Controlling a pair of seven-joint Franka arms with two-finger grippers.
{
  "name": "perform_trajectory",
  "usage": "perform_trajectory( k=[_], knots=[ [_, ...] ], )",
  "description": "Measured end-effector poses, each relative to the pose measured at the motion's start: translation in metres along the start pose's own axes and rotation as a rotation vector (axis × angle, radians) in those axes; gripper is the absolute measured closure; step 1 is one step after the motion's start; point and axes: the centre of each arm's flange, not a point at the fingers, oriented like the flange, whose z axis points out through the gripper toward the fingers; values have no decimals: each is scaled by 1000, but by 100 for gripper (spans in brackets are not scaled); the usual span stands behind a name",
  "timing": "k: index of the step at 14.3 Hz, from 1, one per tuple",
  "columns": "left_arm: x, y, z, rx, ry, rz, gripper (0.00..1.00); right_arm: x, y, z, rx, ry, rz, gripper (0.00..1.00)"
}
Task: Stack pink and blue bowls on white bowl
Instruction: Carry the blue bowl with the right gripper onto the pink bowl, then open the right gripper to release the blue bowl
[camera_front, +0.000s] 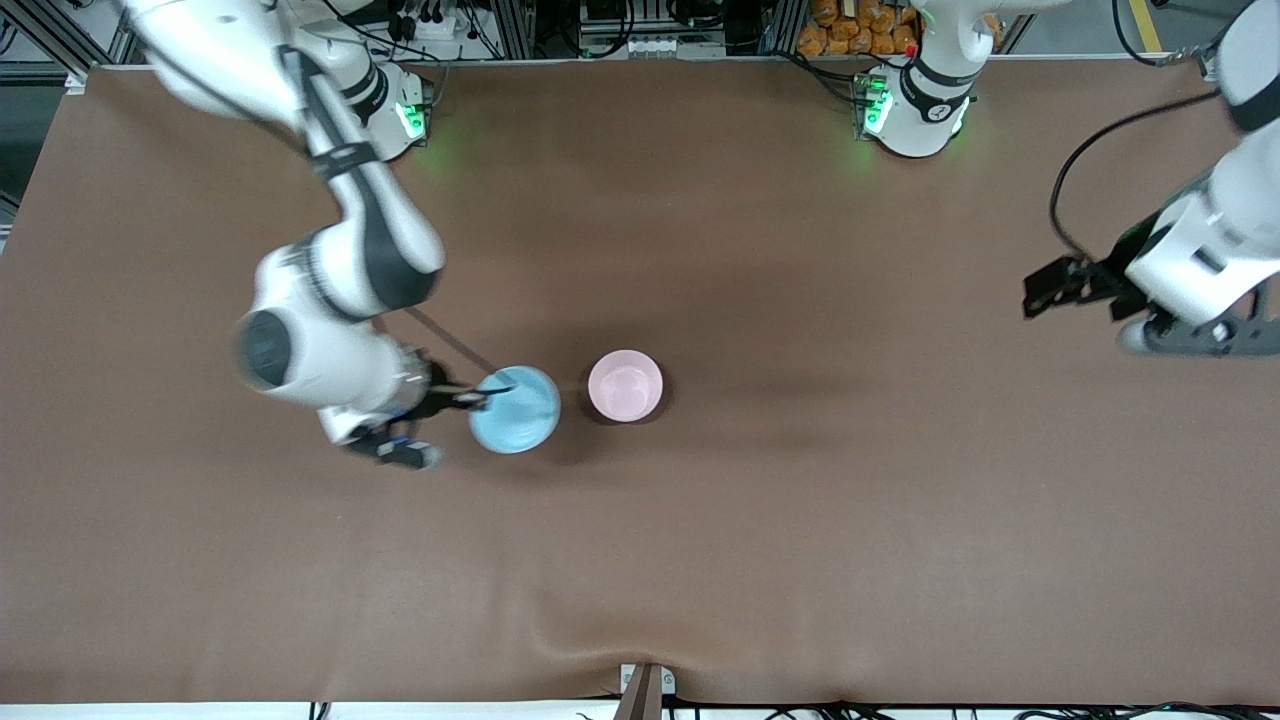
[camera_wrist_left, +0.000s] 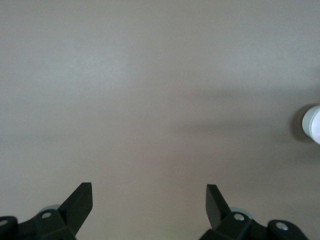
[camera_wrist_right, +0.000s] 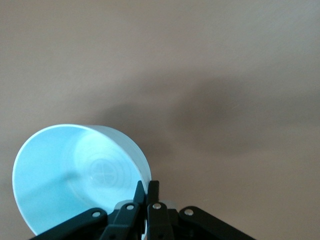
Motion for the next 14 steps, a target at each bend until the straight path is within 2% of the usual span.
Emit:
perform_trajectory(
  k=[3, 5, 9, 14],
  knots=[
    [-29, -9, -32, 10, -7, -14, 0, -54, -37, 54, -21, 7, -16, 97],
    [-43, -16, -48, 12, 1, -18, 0, -70, -41, 72, -37, -3, -28, 97],
    [-57, -18, -58, 15, 7, -20, 0, -84, -59, 81, 0, 57, -10, 97],
    [-48, -31, -51, 10, 27, -2, 0, -79, -58, 94, 21, 101, 0, 97]
  ],
)
